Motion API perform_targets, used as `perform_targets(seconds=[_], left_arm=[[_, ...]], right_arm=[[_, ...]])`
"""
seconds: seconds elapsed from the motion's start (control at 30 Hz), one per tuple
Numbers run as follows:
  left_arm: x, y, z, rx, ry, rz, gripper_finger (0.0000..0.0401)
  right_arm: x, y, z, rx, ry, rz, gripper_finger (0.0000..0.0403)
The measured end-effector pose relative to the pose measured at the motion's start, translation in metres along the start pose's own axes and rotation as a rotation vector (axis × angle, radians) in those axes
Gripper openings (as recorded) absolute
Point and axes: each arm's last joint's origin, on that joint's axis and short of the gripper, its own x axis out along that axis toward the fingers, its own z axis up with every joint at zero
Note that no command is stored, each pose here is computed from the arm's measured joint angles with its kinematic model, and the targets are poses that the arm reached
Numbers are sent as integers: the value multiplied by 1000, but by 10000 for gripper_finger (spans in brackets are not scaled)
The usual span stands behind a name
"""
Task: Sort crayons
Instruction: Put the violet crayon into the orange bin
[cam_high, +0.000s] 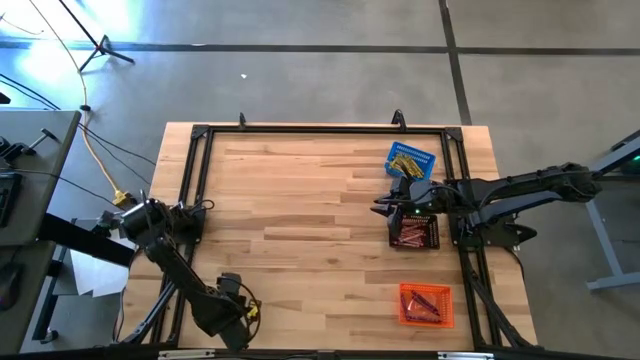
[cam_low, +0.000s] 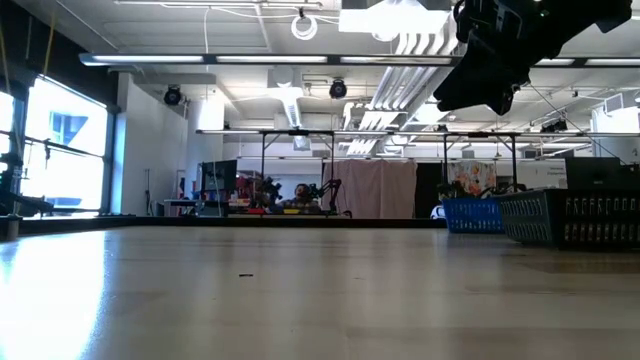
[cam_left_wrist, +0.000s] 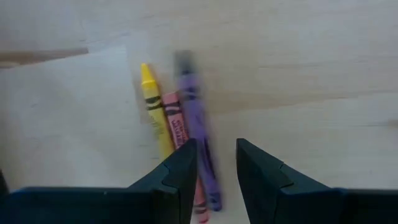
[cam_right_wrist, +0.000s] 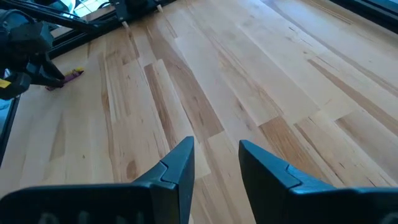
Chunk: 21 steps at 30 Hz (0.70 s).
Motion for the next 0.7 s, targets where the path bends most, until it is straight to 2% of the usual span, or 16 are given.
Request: perform_targets(seconds=[0.2,0.4,0.5,0.63,0.7], left_arm=[[15,-5,-5,5,-9,27,99],[18,-5,-5,16,-15,32,93],[19,-7,-4,15,-10,32,67],[18,-8,-2,35,-5,35,13],[16,-9,0,31,-2,36,7]], right_arm=[[11,0,-5,7,45,-22,113],[32,1,-16,11,126,-58,113],[41,2,-19,5,152,-37,113],[42,6,-16,-14,162,16,113],[38,9,-11,-23,151,58,113]])
